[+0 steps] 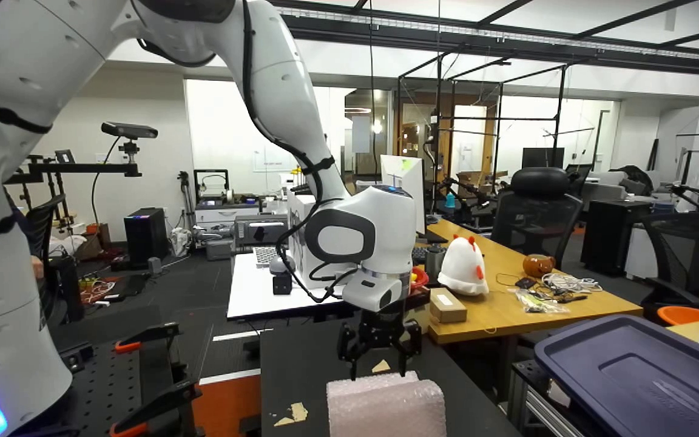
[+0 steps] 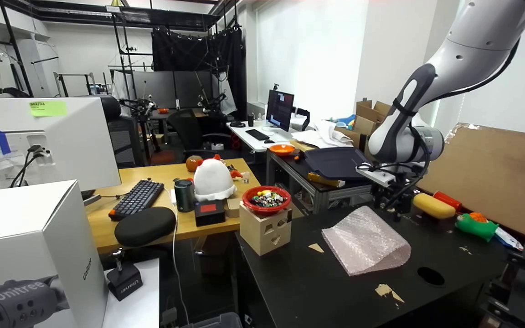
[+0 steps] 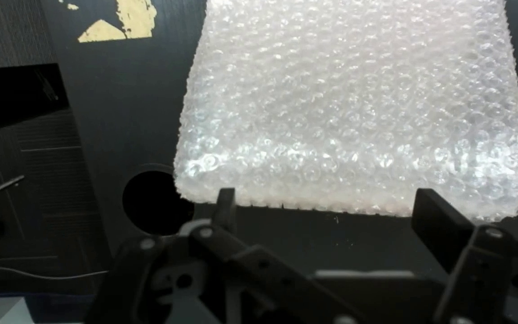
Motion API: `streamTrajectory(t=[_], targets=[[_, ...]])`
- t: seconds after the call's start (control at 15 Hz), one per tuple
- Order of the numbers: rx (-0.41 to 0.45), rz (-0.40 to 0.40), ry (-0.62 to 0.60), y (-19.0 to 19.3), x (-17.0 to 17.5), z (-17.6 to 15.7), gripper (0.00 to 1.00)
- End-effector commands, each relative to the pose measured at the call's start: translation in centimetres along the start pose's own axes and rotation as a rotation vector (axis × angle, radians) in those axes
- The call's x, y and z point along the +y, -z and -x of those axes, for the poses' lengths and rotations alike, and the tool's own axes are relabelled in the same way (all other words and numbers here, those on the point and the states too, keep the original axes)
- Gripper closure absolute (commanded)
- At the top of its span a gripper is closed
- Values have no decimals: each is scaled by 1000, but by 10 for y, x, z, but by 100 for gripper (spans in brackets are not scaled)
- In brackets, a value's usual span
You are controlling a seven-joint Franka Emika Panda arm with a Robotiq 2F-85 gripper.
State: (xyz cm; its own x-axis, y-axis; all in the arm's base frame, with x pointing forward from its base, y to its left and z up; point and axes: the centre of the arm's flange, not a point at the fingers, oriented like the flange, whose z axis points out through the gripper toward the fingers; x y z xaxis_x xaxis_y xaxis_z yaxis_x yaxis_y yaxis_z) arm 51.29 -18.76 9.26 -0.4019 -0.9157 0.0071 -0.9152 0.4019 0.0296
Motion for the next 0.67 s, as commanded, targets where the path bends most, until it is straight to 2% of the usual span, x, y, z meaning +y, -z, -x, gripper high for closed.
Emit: streamTrajectory(t=[0.0,0.6], targets=[[1,33,-5,0,-5,-1,0],[-14,11,-10,-13,-18,-2,0]])
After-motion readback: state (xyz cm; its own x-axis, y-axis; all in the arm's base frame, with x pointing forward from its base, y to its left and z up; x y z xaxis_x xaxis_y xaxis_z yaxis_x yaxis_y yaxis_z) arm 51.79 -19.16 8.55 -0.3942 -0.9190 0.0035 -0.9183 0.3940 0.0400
